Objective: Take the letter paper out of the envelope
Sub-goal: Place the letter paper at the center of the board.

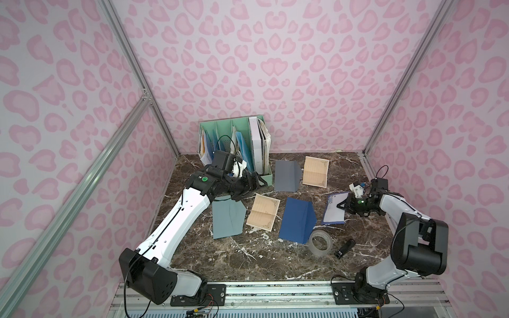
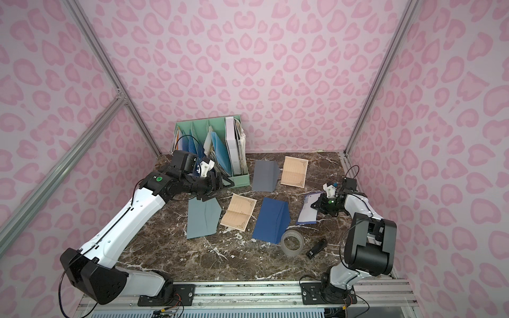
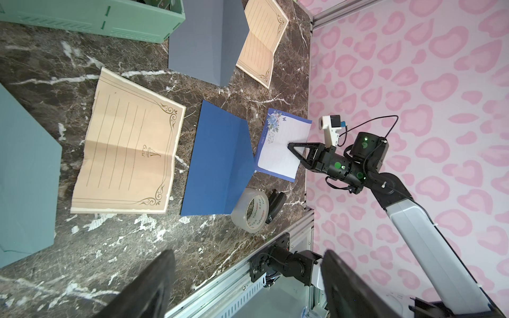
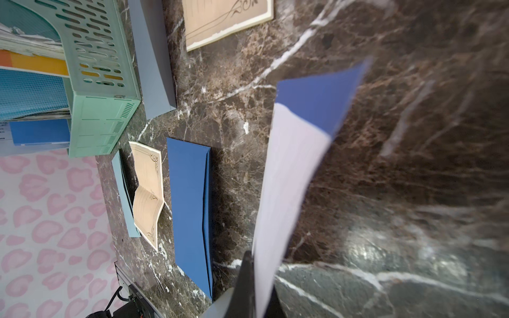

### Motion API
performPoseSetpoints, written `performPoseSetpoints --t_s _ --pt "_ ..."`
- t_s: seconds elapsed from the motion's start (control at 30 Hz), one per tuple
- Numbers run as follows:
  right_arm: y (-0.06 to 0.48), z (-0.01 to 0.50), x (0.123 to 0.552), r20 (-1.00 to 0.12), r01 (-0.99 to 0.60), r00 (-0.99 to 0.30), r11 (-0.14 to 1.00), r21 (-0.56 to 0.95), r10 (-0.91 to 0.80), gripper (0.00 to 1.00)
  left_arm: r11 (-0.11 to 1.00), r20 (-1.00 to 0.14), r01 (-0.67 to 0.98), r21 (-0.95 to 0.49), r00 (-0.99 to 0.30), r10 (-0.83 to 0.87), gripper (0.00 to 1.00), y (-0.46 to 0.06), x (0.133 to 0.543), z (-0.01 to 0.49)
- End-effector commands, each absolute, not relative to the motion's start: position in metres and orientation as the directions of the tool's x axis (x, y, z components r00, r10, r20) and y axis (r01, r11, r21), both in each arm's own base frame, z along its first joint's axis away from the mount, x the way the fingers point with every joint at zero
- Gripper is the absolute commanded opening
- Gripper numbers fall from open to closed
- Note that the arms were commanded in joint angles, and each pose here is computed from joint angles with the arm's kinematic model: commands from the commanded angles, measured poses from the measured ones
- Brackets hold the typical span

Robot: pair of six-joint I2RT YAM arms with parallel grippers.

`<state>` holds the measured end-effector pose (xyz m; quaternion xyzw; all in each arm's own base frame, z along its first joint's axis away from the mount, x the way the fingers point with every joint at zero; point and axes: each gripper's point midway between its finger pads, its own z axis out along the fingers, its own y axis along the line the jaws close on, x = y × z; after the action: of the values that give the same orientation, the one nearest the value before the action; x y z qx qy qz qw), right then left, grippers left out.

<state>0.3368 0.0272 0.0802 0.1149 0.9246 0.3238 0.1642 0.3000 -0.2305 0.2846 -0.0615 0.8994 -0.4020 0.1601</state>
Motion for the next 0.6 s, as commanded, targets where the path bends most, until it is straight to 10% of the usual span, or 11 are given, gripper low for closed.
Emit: performPoseSetpoints --t_s 0.0,0.57 --pt "0.019 0.068 0.331 -0.188 0.141 -0.93 0.782 0.607 0.314 0.15 0.685 -0.246 0.024 -0.728 -0.942 -0.229 0.84 -0.227 0.296 0.284" --pt "-0.022 0.039 0.348 -0.178 0.251 -0.919 0.87 0.425 0.352 0.44 0.67 -0.23 0.003 -0.743 -0.941 -0.25 0.83 -0.225 0.29 0.284"
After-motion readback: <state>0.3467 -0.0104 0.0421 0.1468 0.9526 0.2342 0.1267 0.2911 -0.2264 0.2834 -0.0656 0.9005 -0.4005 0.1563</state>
